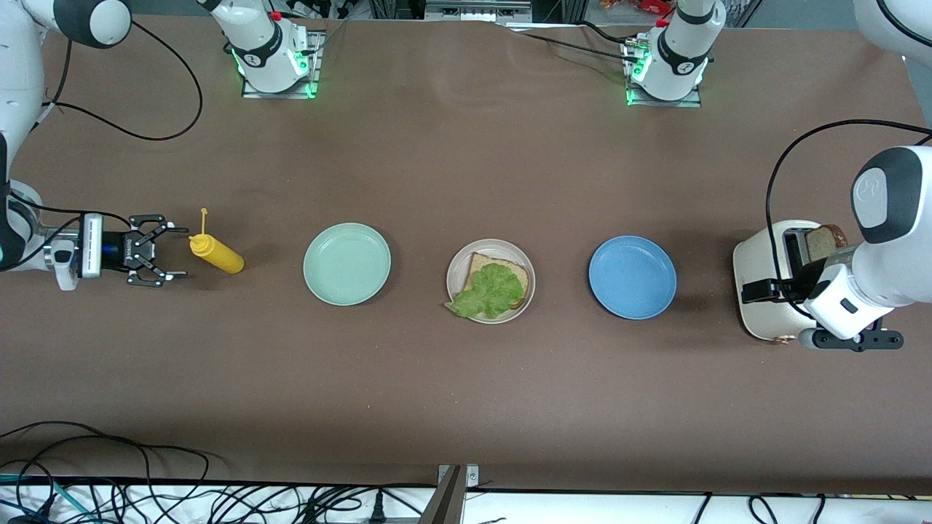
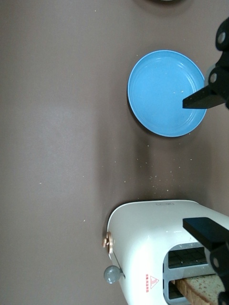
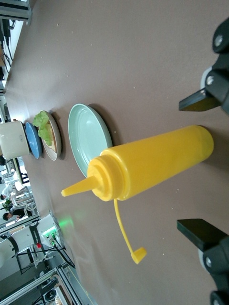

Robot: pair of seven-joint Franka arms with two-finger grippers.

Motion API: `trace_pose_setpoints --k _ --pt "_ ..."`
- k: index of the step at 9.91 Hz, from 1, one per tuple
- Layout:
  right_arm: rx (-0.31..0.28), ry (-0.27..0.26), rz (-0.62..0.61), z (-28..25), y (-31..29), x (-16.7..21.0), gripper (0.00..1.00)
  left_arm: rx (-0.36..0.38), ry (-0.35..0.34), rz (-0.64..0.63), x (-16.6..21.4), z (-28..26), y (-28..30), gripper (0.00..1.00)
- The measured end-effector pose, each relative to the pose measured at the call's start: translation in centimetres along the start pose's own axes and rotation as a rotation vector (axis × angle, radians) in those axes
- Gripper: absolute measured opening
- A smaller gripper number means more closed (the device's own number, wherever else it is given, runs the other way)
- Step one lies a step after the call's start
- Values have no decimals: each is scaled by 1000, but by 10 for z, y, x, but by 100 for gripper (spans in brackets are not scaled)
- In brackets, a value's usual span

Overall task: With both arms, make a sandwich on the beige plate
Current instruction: 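Close the right gripper around the yellow bottle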

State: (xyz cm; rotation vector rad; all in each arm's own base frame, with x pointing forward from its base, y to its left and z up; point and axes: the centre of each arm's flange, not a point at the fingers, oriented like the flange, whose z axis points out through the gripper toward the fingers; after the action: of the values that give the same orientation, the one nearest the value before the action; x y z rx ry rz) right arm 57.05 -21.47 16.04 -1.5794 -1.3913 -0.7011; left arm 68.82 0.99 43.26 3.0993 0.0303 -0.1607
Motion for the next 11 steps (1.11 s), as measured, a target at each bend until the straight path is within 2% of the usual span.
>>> trace_pose_setpoints --k 2,3,5,7,10,11 --pt "17 27 7 17 0 -4 99 0 -1 0 0 1 0 100" --pt "17 41 14 22 -1 -6 94 0 -1 0 0 1 0 100" --pt "22 72 17 35 0 -5 93 0 -2 0 0 2 0 100" --pt "37 85 26 47 -2 -7 86 0 -3 0 0 2 0 100" --pt "51 94 21 59 1 -3 42 0 -6 0 1 4 0 100" --pt "51 91 26 59 2 -2 36 0 -7 0 1 4 0 100"
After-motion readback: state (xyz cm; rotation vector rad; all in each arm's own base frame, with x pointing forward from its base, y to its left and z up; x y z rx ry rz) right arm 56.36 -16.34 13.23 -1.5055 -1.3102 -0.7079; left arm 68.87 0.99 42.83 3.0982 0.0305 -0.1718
